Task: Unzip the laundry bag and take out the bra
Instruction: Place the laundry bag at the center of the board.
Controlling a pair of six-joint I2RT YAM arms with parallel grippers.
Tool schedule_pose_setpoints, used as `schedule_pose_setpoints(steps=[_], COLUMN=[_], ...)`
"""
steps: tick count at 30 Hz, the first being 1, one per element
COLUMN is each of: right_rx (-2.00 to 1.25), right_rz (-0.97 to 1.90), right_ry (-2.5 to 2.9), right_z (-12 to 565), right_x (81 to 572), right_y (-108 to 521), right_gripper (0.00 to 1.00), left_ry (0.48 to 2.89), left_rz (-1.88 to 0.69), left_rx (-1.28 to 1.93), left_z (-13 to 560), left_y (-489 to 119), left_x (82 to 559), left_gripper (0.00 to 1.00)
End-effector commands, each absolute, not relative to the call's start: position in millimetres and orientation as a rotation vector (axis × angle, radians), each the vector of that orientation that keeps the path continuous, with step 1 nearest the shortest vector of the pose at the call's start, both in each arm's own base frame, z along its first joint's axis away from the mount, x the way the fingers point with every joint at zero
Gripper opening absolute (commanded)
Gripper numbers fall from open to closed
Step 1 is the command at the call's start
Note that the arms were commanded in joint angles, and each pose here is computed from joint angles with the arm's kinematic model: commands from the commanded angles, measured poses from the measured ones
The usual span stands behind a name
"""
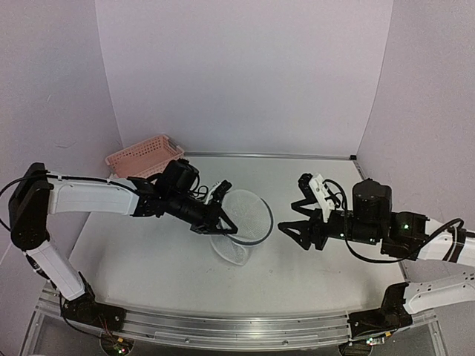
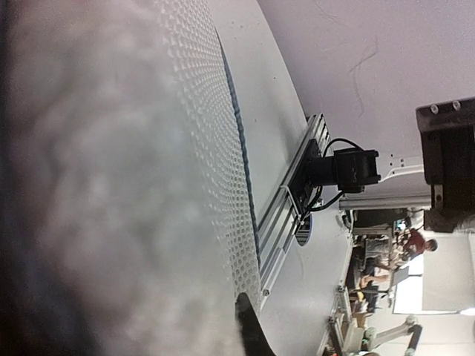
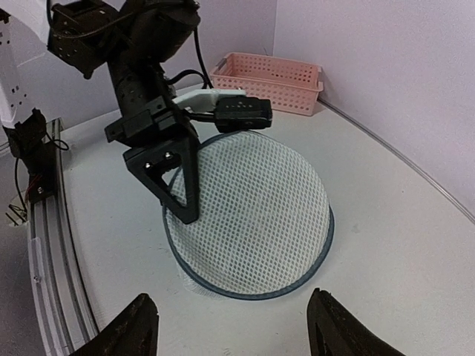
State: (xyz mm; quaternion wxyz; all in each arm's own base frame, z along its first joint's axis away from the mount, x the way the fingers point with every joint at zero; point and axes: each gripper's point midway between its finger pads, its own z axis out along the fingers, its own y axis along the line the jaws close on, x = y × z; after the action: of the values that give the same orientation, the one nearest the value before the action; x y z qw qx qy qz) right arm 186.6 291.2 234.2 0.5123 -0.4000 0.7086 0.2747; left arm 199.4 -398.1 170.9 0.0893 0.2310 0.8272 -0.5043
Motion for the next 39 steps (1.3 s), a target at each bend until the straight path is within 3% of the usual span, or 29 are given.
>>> schedule_pose_setpoints(steps=[1, 9, 12, 17, 25, 31, 39], right_rx=[-1.062, -1.254, -1.302, -1.417, -1.507, -1.511, -1.510], right_rz=[0.776, 0.726, 0.681, 0.546, 0.382, 0.325, 0.287], right_ry=[1.667, 1.504, 1.451, 1.352, 1.277, 1.256, 1.257], right_z=[227.3, 215.9, 212.2, 201.7, 198.9, 201.9, 200.4], right_x=[167.4, 145.8, 144.1, 146.2, 162.7, 176.3, 193.5], right_y=[305.7, 320.9, 324.7, 331.1, 347.8, 368.0, 394.4], right_gripper=[0.69, 0.67, 0.67, 0.65, 0.59, 0.52, 0.49], left_ry=[2.362, 2.487, 2.502, 2.501, 2.482, 2.472, 2.470], left_rz=[-1.661, -1.655, -1.638, -1.643, -1.628, -1.592, -1.551], left_rx=[0.600, 0.489, 0.464, 0.444, 0.420, 0.392, 0.378], left_z=[187.3, 159.3, 156.1, 161.0, 171.6, 181.1, 183.3], left_y=[-414.6, -409.3, -404.3, -398.4, -390.3, -381.1, -371.3], left_x=[213.0, 212.6, 211.3, 206.9, 204.4, 203.1, 200.4], left_gripper=[0.00, 0.00, 0.10, 0.38, 0.65, 0.76, 0.80])
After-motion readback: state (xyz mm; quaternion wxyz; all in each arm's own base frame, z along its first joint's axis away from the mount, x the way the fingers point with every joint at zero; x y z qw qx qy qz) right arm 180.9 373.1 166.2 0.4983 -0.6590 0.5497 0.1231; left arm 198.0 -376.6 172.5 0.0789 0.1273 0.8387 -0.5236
